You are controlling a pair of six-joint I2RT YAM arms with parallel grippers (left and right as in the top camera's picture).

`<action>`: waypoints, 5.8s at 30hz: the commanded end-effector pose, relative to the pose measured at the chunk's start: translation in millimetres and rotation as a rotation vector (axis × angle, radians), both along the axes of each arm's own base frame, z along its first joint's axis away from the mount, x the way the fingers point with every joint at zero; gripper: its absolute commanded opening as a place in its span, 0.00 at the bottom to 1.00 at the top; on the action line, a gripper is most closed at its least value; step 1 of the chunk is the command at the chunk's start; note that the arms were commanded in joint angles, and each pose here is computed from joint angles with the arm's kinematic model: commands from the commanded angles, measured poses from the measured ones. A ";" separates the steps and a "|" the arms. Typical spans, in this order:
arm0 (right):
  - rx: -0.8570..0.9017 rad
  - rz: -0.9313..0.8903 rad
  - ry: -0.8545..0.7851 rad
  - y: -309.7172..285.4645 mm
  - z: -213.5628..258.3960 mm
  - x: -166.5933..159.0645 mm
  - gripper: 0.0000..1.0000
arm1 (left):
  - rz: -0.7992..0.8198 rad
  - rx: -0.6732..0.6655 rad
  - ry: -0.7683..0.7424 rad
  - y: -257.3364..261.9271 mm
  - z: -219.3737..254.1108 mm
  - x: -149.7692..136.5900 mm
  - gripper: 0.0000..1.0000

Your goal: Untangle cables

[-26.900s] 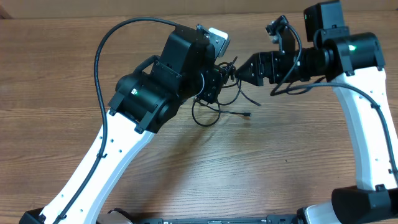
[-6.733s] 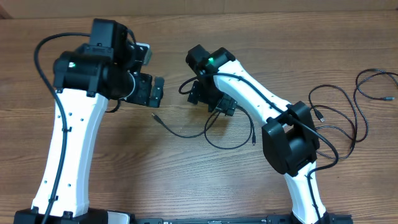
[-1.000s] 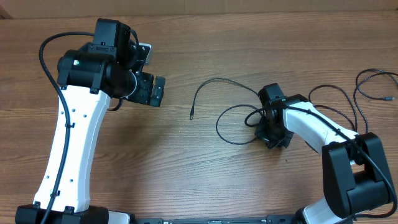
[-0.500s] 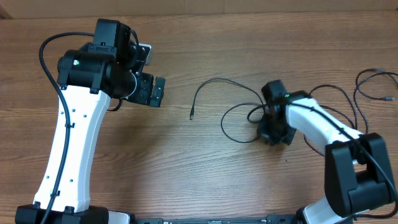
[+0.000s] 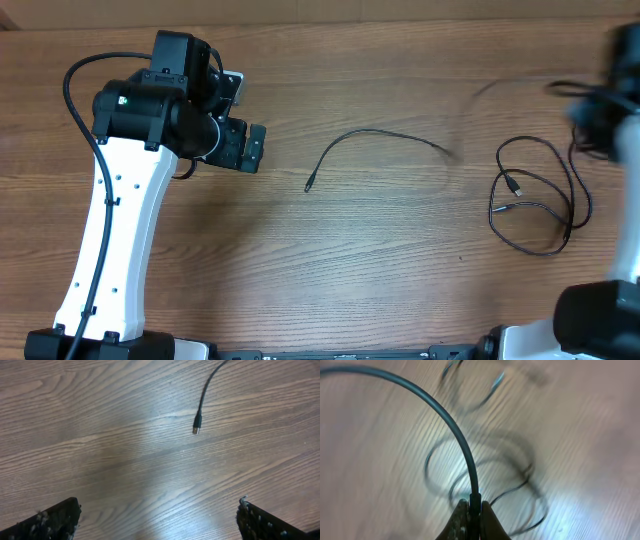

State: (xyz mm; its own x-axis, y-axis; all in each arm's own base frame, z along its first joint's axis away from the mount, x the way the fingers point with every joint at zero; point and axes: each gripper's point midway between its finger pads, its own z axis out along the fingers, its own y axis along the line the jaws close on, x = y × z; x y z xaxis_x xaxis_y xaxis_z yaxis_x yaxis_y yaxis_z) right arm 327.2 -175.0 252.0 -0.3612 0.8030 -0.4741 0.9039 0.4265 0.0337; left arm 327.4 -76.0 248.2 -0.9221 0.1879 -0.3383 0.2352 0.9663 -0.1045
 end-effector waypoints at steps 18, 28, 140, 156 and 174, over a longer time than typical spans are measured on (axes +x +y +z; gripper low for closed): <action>-0.035 -0.465 -0.414 -125.4 80.4 -53.5 0.04 | -0.021 0.007 0.005 -1.5 -3.3 0.4 1.00; -0.221 -0.491 -0.683 -166.6 163.1 -53.6 0.04 | -0.021 0.007 0.004 -1.5 -3.3 0.5 1.00; 0.394 0.498 0.051 233.6 -227.4 48.7 0.49 | -0.014 0.002 -0.006 -2.1 -2.3 3.0 1.00; 0.436 0.420 0.053 234.5 -252.9 32.7 0.42 | -0.014 0.002 -0.006 -2.0 -2.3 3.0 1.00; 0.455 0.446 0.032 243.6 -250.4 37.2 0.04 | -0.015 0.002 -0.002 -2.0 -2.6 2.2 0.99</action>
